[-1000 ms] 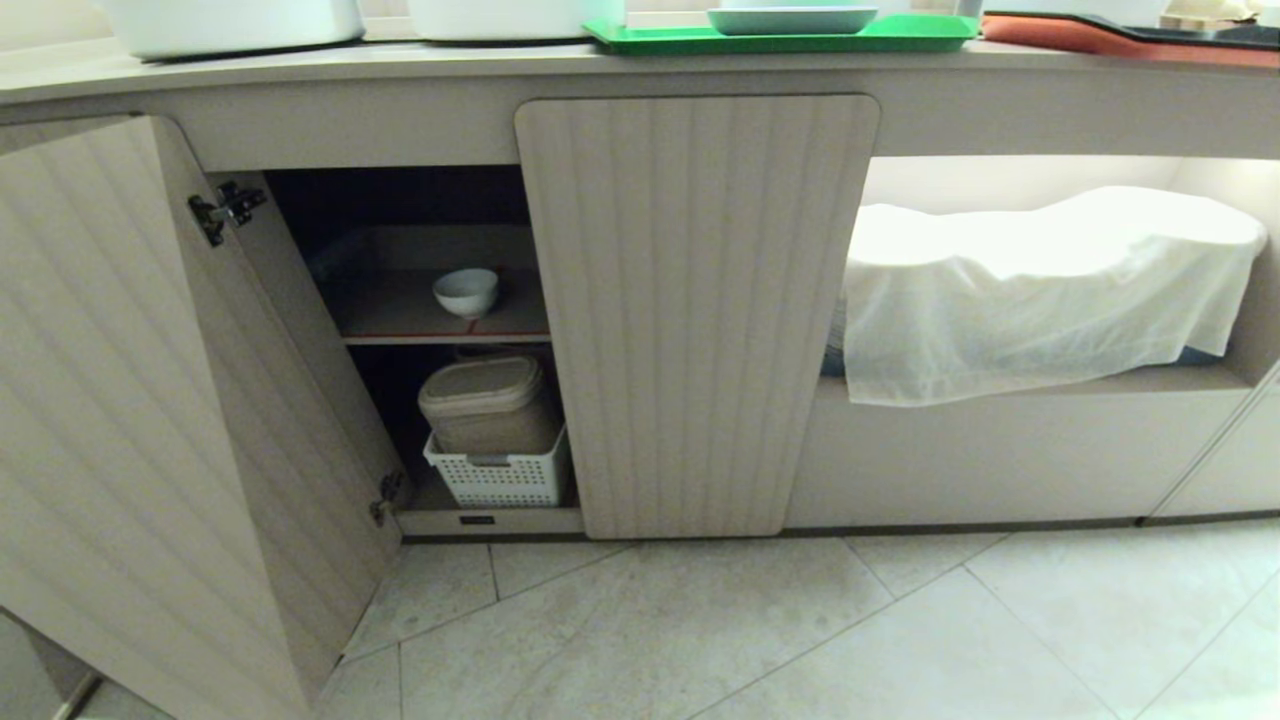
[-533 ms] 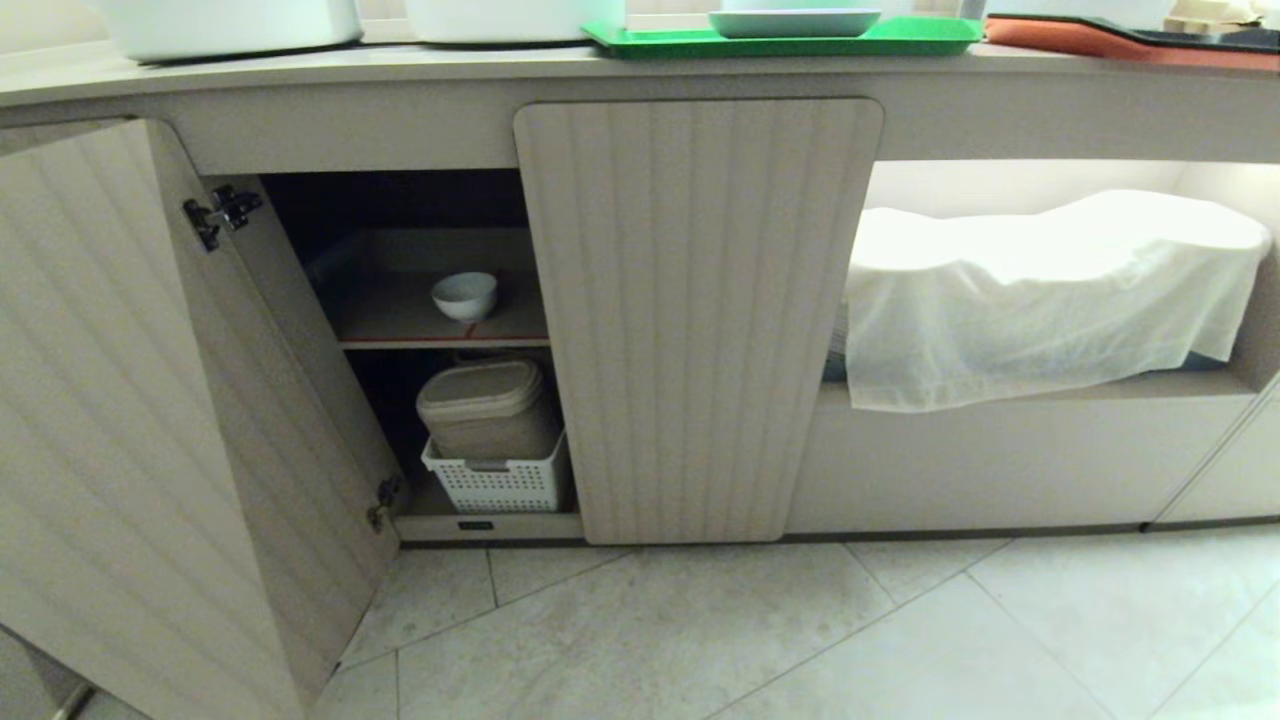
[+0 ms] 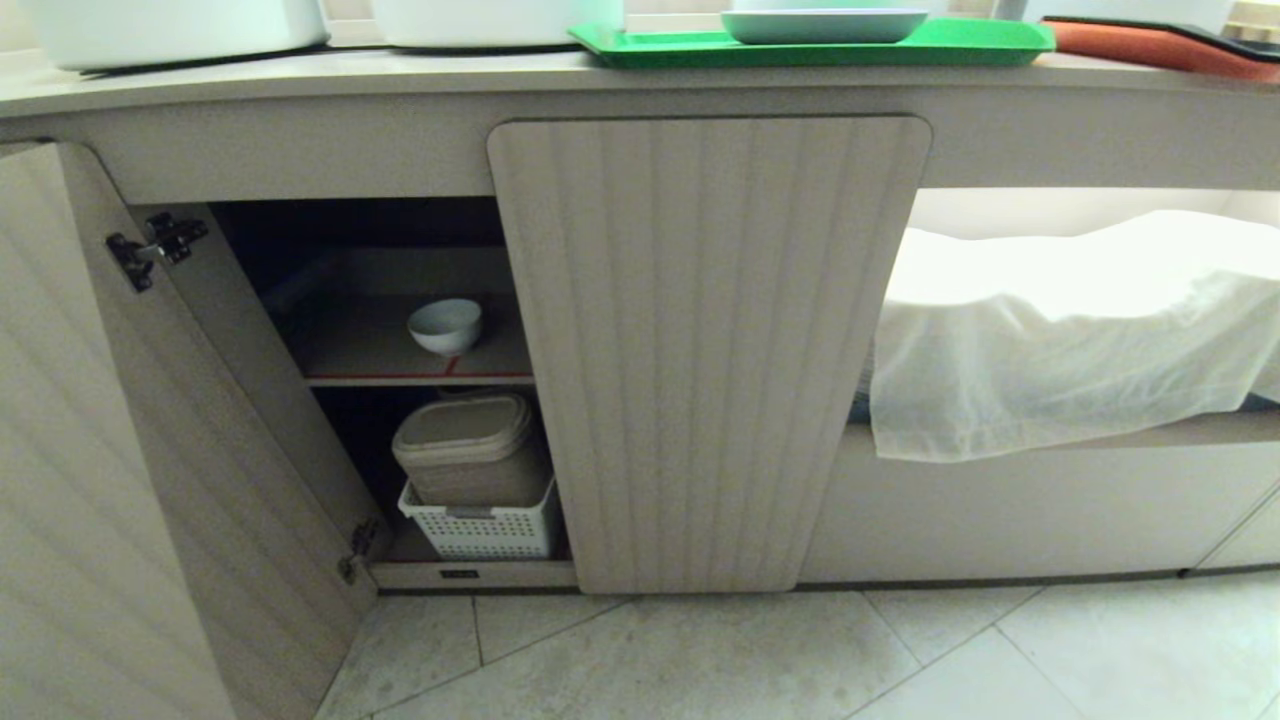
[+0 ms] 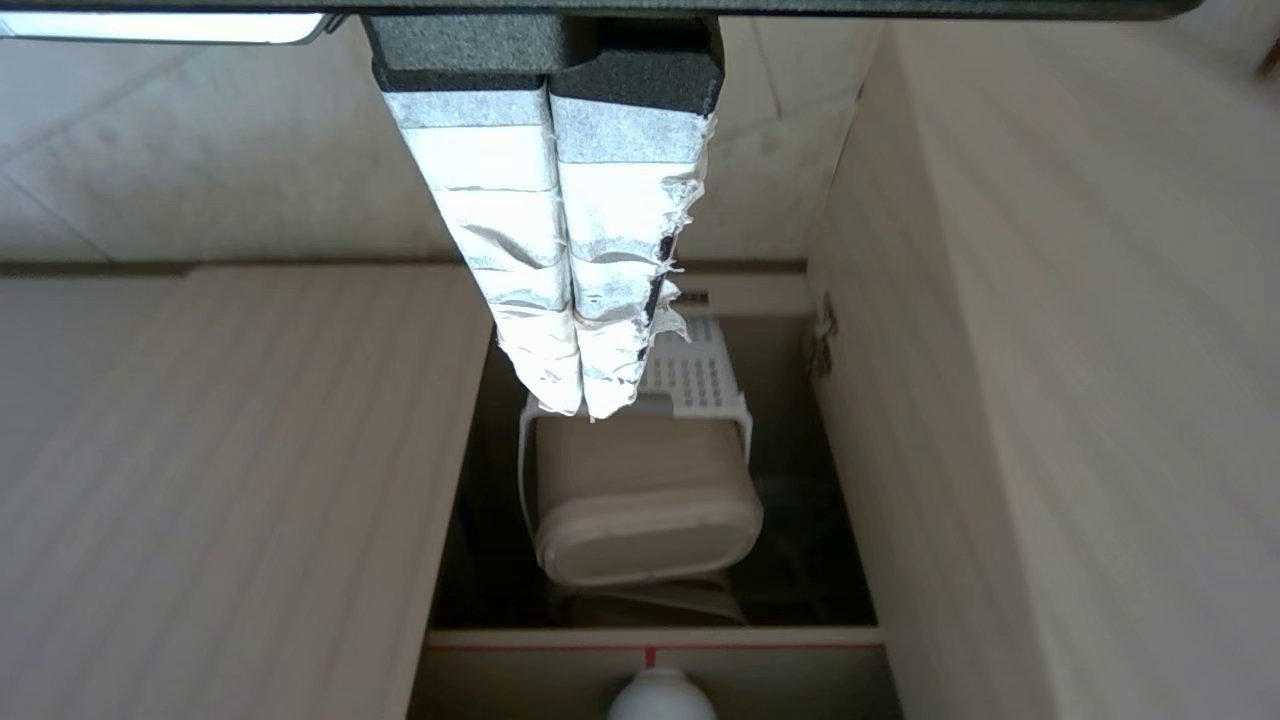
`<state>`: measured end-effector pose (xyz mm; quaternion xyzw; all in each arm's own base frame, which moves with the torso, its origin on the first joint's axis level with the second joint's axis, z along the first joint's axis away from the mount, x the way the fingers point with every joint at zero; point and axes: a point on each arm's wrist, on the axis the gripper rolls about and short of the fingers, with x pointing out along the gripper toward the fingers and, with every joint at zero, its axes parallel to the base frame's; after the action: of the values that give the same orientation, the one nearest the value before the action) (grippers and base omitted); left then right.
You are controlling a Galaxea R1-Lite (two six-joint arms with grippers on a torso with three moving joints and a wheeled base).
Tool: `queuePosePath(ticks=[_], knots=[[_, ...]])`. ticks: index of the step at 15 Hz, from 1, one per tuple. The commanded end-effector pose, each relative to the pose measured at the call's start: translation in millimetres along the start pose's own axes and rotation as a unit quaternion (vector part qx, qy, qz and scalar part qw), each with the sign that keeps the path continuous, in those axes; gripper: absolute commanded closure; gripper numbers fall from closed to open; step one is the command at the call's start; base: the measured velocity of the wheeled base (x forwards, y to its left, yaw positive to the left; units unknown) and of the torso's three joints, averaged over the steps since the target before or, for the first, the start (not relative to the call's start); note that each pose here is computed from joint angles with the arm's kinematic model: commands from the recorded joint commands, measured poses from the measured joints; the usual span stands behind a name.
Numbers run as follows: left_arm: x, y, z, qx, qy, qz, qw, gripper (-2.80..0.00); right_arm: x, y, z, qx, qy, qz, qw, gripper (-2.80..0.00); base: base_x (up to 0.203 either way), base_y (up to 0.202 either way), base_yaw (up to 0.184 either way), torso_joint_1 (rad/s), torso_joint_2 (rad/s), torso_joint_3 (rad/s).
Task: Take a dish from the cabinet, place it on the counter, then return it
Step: Take the bowl from the cabinet
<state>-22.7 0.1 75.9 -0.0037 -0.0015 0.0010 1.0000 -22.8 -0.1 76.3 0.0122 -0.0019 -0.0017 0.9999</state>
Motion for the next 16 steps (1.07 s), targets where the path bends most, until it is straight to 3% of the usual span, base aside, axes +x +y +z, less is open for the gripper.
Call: queuePosePath(ticks=[1,16], knots=[[0.0,0.0,0.0,0.0,0.0,0.001,1.0,0.0,0.1,0.0,-0.3,0.0,0.0,0.0,1.0,0.0,0.195,0.0,0.005,-0.002,0.0,0.002],[0.0,0.0,0.2,-0.002,-0.001,0.001,1.0,0.0,0.0,0.0,0.1,0.0,-0.001,0.0,1.0,0.0,0.185,0.0,0.001,0.004,0.0,0.002]])
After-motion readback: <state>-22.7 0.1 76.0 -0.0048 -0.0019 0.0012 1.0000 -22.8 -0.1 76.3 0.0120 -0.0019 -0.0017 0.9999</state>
